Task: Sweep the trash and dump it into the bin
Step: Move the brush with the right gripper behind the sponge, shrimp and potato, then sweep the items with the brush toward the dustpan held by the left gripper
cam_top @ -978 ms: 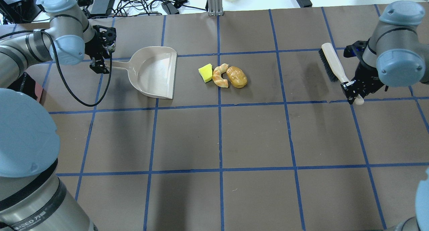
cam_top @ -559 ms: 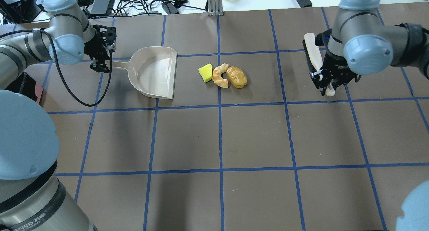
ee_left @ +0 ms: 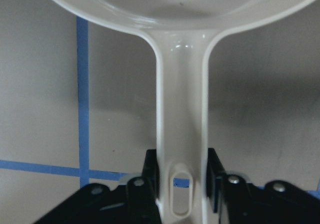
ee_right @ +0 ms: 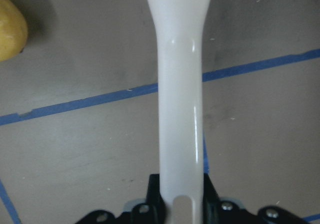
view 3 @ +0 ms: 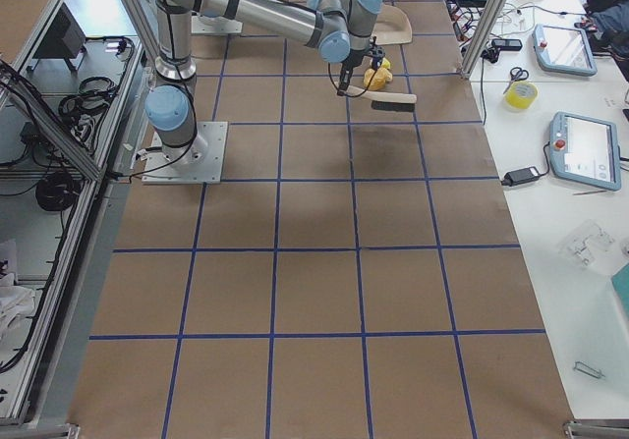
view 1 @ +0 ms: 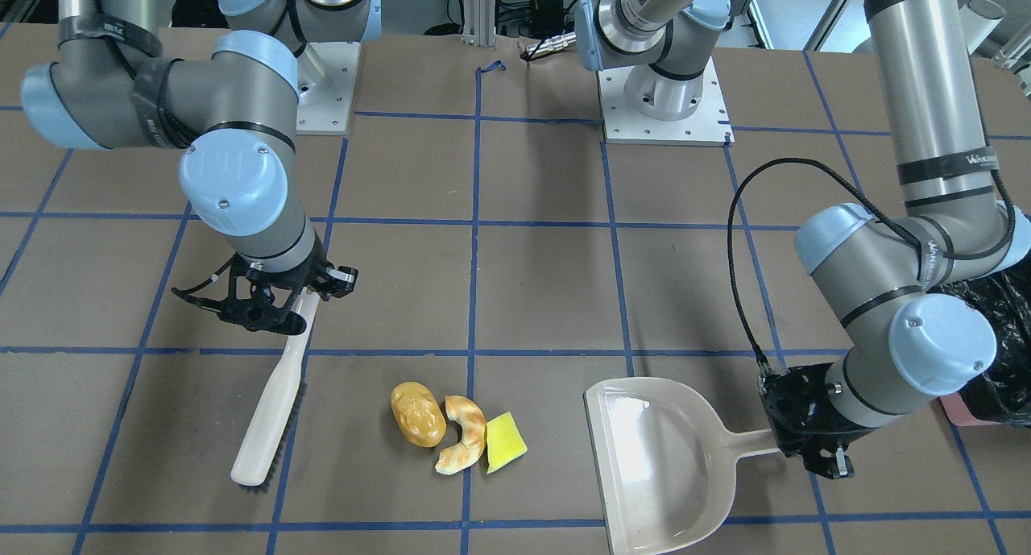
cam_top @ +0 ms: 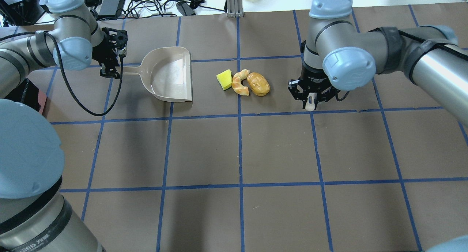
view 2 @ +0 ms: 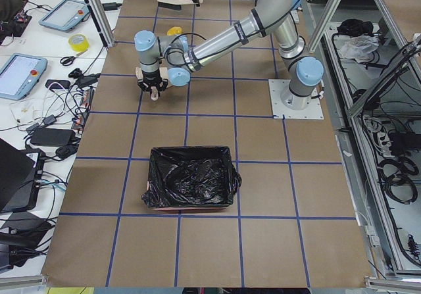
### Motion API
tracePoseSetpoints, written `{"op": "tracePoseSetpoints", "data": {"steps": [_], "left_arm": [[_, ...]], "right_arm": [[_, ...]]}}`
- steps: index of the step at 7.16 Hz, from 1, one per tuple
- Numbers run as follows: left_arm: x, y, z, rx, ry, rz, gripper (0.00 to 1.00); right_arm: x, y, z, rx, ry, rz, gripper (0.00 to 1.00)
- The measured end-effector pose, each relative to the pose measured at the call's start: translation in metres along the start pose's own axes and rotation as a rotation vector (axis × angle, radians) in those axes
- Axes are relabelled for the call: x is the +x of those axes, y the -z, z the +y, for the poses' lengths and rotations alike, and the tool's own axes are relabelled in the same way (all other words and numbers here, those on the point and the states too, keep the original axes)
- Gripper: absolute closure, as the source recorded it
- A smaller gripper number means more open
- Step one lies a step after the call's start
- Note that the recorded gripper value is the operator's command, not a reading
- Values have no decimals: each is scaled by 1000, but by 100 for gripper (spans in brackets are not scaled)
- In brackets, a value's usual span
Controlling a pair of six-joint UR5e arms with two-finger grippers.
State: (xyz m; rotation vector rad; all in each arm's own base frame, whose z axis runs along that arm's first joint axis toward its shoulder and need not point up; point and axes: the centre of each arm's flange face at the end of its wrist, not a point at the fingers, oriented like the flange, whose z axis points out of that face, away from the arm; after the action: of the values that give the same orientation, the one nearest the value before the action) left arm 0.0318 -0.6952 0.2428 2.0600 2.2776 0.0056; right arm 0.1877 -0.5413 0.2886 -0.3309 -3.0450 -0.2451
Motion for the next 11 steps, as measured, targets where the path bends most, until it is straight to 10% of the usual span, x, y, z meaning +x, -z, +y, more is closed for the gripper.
{"op": "tracePoseSetpoints", "data": {"steps": [4, 11], "left_arm": [[2, 3, -11, -3, -18, 11, 70], [3, -1, -11, -5, -19, 20, 70]], "right_arm": [[-60, -26, 25, -77, -164, -58, 93], [-136, -64, 58, -76, -157, -36, 94]]}}
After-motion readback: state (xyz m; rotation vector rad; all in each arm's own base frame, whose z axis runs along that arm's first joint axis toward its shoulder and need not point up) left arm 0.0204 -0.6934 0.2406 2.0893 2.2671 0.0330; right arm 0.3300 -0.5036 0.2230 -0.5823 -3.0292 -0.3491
